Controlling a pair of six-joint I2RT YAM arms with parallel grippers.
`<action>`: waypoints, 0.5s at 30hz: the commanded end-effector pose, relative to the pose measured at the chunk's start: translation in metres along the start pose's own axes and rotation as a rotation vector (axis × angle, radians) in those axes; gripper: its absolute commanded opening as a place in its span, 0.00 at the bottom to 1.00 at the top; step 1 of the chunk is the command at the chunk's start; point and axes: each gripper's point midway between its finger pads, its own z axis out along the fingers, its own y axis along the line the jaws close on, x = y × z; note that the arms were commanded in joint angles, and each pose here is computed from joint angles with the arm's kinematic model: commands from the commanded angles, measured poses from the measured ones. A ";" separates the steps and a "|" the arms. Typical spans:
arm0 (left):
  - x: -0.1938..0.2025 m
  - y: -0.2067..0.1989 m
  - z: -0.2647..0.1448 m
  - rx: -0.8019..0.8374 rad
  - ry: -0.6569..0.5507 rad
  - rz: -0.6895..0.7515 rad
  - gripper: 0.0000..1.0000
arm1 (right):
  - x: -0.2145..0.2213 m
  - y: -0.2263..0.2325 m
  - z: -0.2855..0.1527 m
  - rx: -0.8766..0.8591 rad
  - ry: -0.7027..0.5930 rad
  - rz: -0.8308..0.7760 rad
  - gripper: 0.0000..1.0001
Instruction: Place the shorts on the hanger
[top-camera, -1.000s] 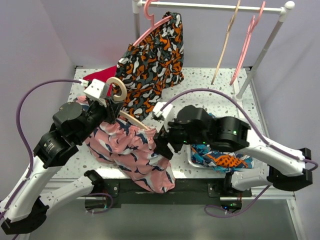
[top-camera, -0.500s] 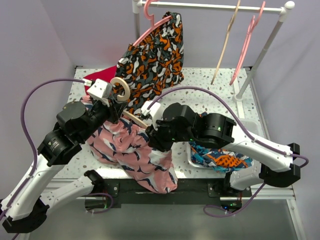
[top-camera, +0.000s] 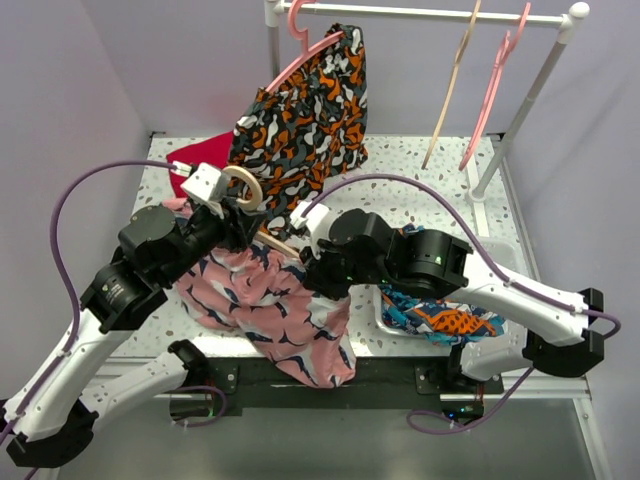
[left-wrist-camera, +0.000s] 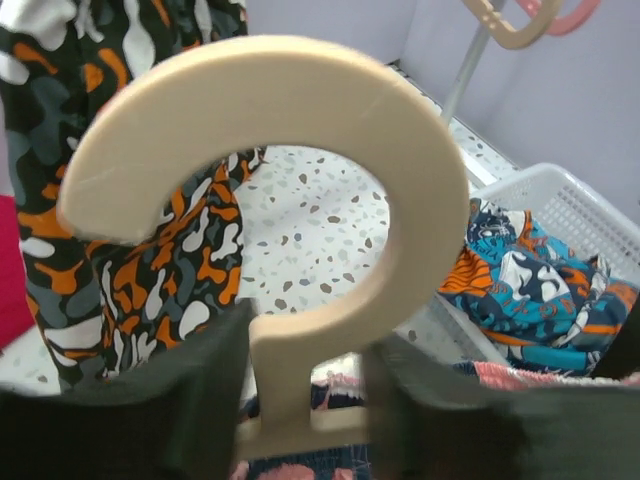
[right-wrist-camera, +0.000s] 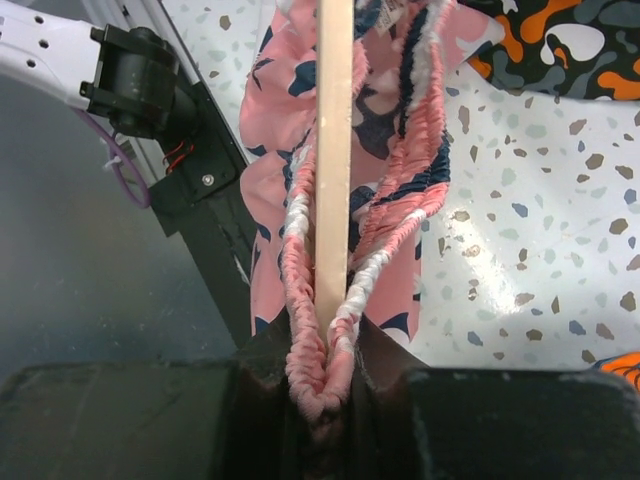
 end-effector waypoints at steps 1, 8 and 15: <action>-0.031 -0.020 -0.009 0.099 -0.114 -0.041 0.71 | -0.011 0.017 -0.018 -0.092 -0.100 -0.017 0.00; -0.055 -0.027 -0.036 0.146 -0.180 -0.033 1.00 | 0.011 0.003 -0.049 -0.061 -0.129 0.006 0.00; -0.095 -0.025 -0.075 0.137 -0.314 -0.049 1.00 | 0.028 -0.027 -0.099 0.052 -0.193 0.091 0.00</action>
